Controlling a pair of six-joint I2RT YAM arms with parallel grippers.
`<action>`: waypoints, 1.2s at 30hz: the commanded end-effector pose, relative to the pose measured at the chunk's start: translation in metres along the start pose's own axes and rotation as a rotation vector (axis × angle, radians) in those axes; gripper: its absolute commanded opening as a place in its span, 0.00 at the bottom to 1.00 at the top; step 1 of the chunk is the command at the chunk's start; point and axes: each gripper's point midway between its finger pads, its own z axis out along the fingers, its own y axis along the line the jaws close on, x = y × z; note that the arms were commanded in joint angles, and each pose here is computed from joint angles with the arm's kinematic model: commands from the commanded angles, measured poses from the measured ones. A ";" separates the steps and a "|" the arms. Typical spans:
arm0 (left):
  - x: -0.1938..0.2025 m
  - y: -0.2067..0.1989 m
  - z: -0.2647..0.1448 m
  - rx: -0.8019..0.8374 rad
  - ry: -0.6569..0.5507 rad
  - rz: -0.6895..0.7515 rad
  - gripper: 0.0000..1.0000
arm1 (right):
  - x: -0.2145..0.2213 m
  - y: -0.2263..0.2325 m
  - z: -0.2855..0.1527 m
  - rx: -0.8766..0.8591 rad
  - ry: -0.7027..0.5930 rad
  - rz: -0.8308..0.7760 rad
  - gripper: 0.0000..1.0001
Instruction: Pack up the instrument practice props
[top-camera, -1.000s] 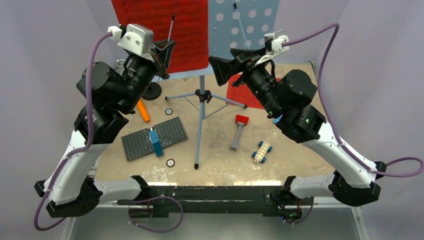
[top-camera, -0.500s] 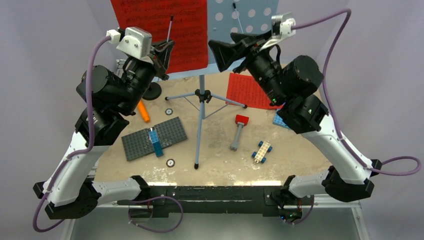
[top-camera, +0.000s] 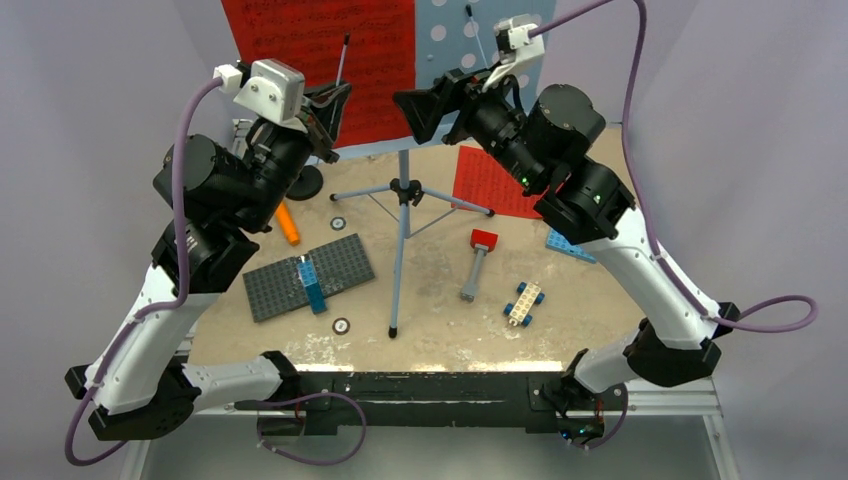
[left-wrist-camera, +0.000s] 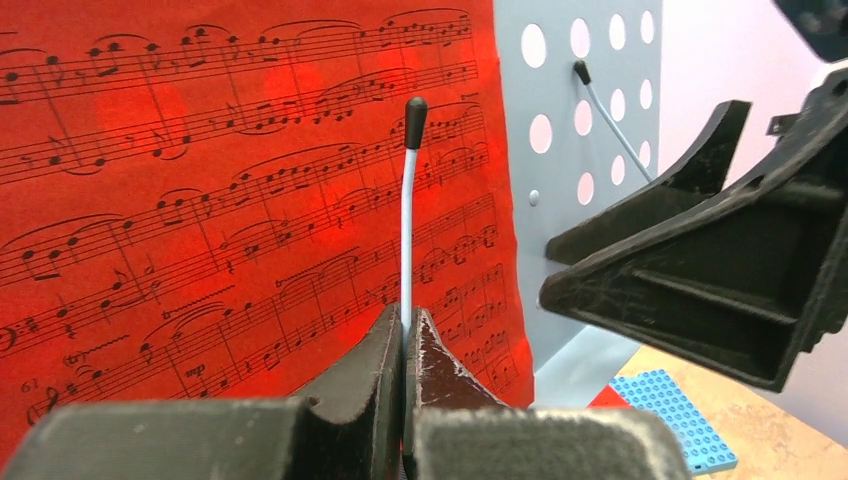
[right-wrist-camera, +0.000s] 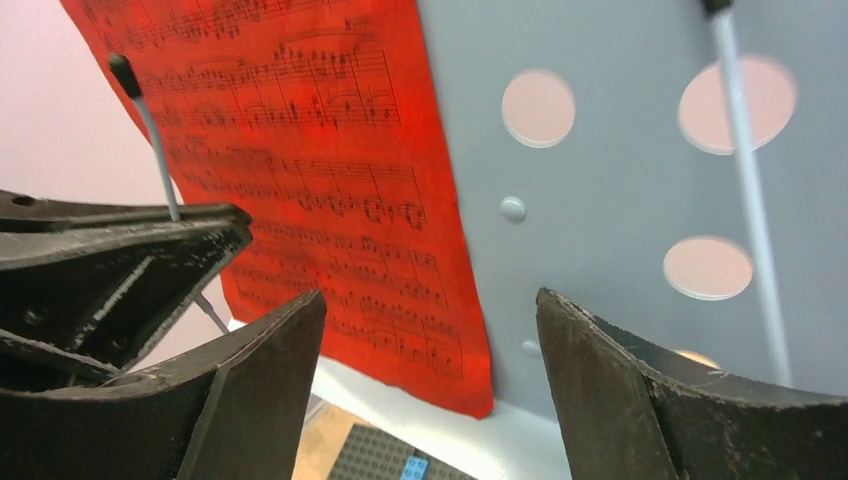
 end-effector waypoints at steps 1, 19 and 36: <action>-0.013 -0.008 -0.006 0.059 -0.049 -0.004 0.00 | 0.010 -0.003 0.003 0.013 0.036 0.028 0.81; -0.006 -0.014 -0.007 0.088 -0.052 0.005 0.00 | 0.048 -0.004 0.015 0.039 0.176 0.101 0.77; -0.001 -0.014 -0.013 0.090 -0.047 0.002 0.00 | 0.065 0.019 0.029 -0.097 0.183 0.169 0.68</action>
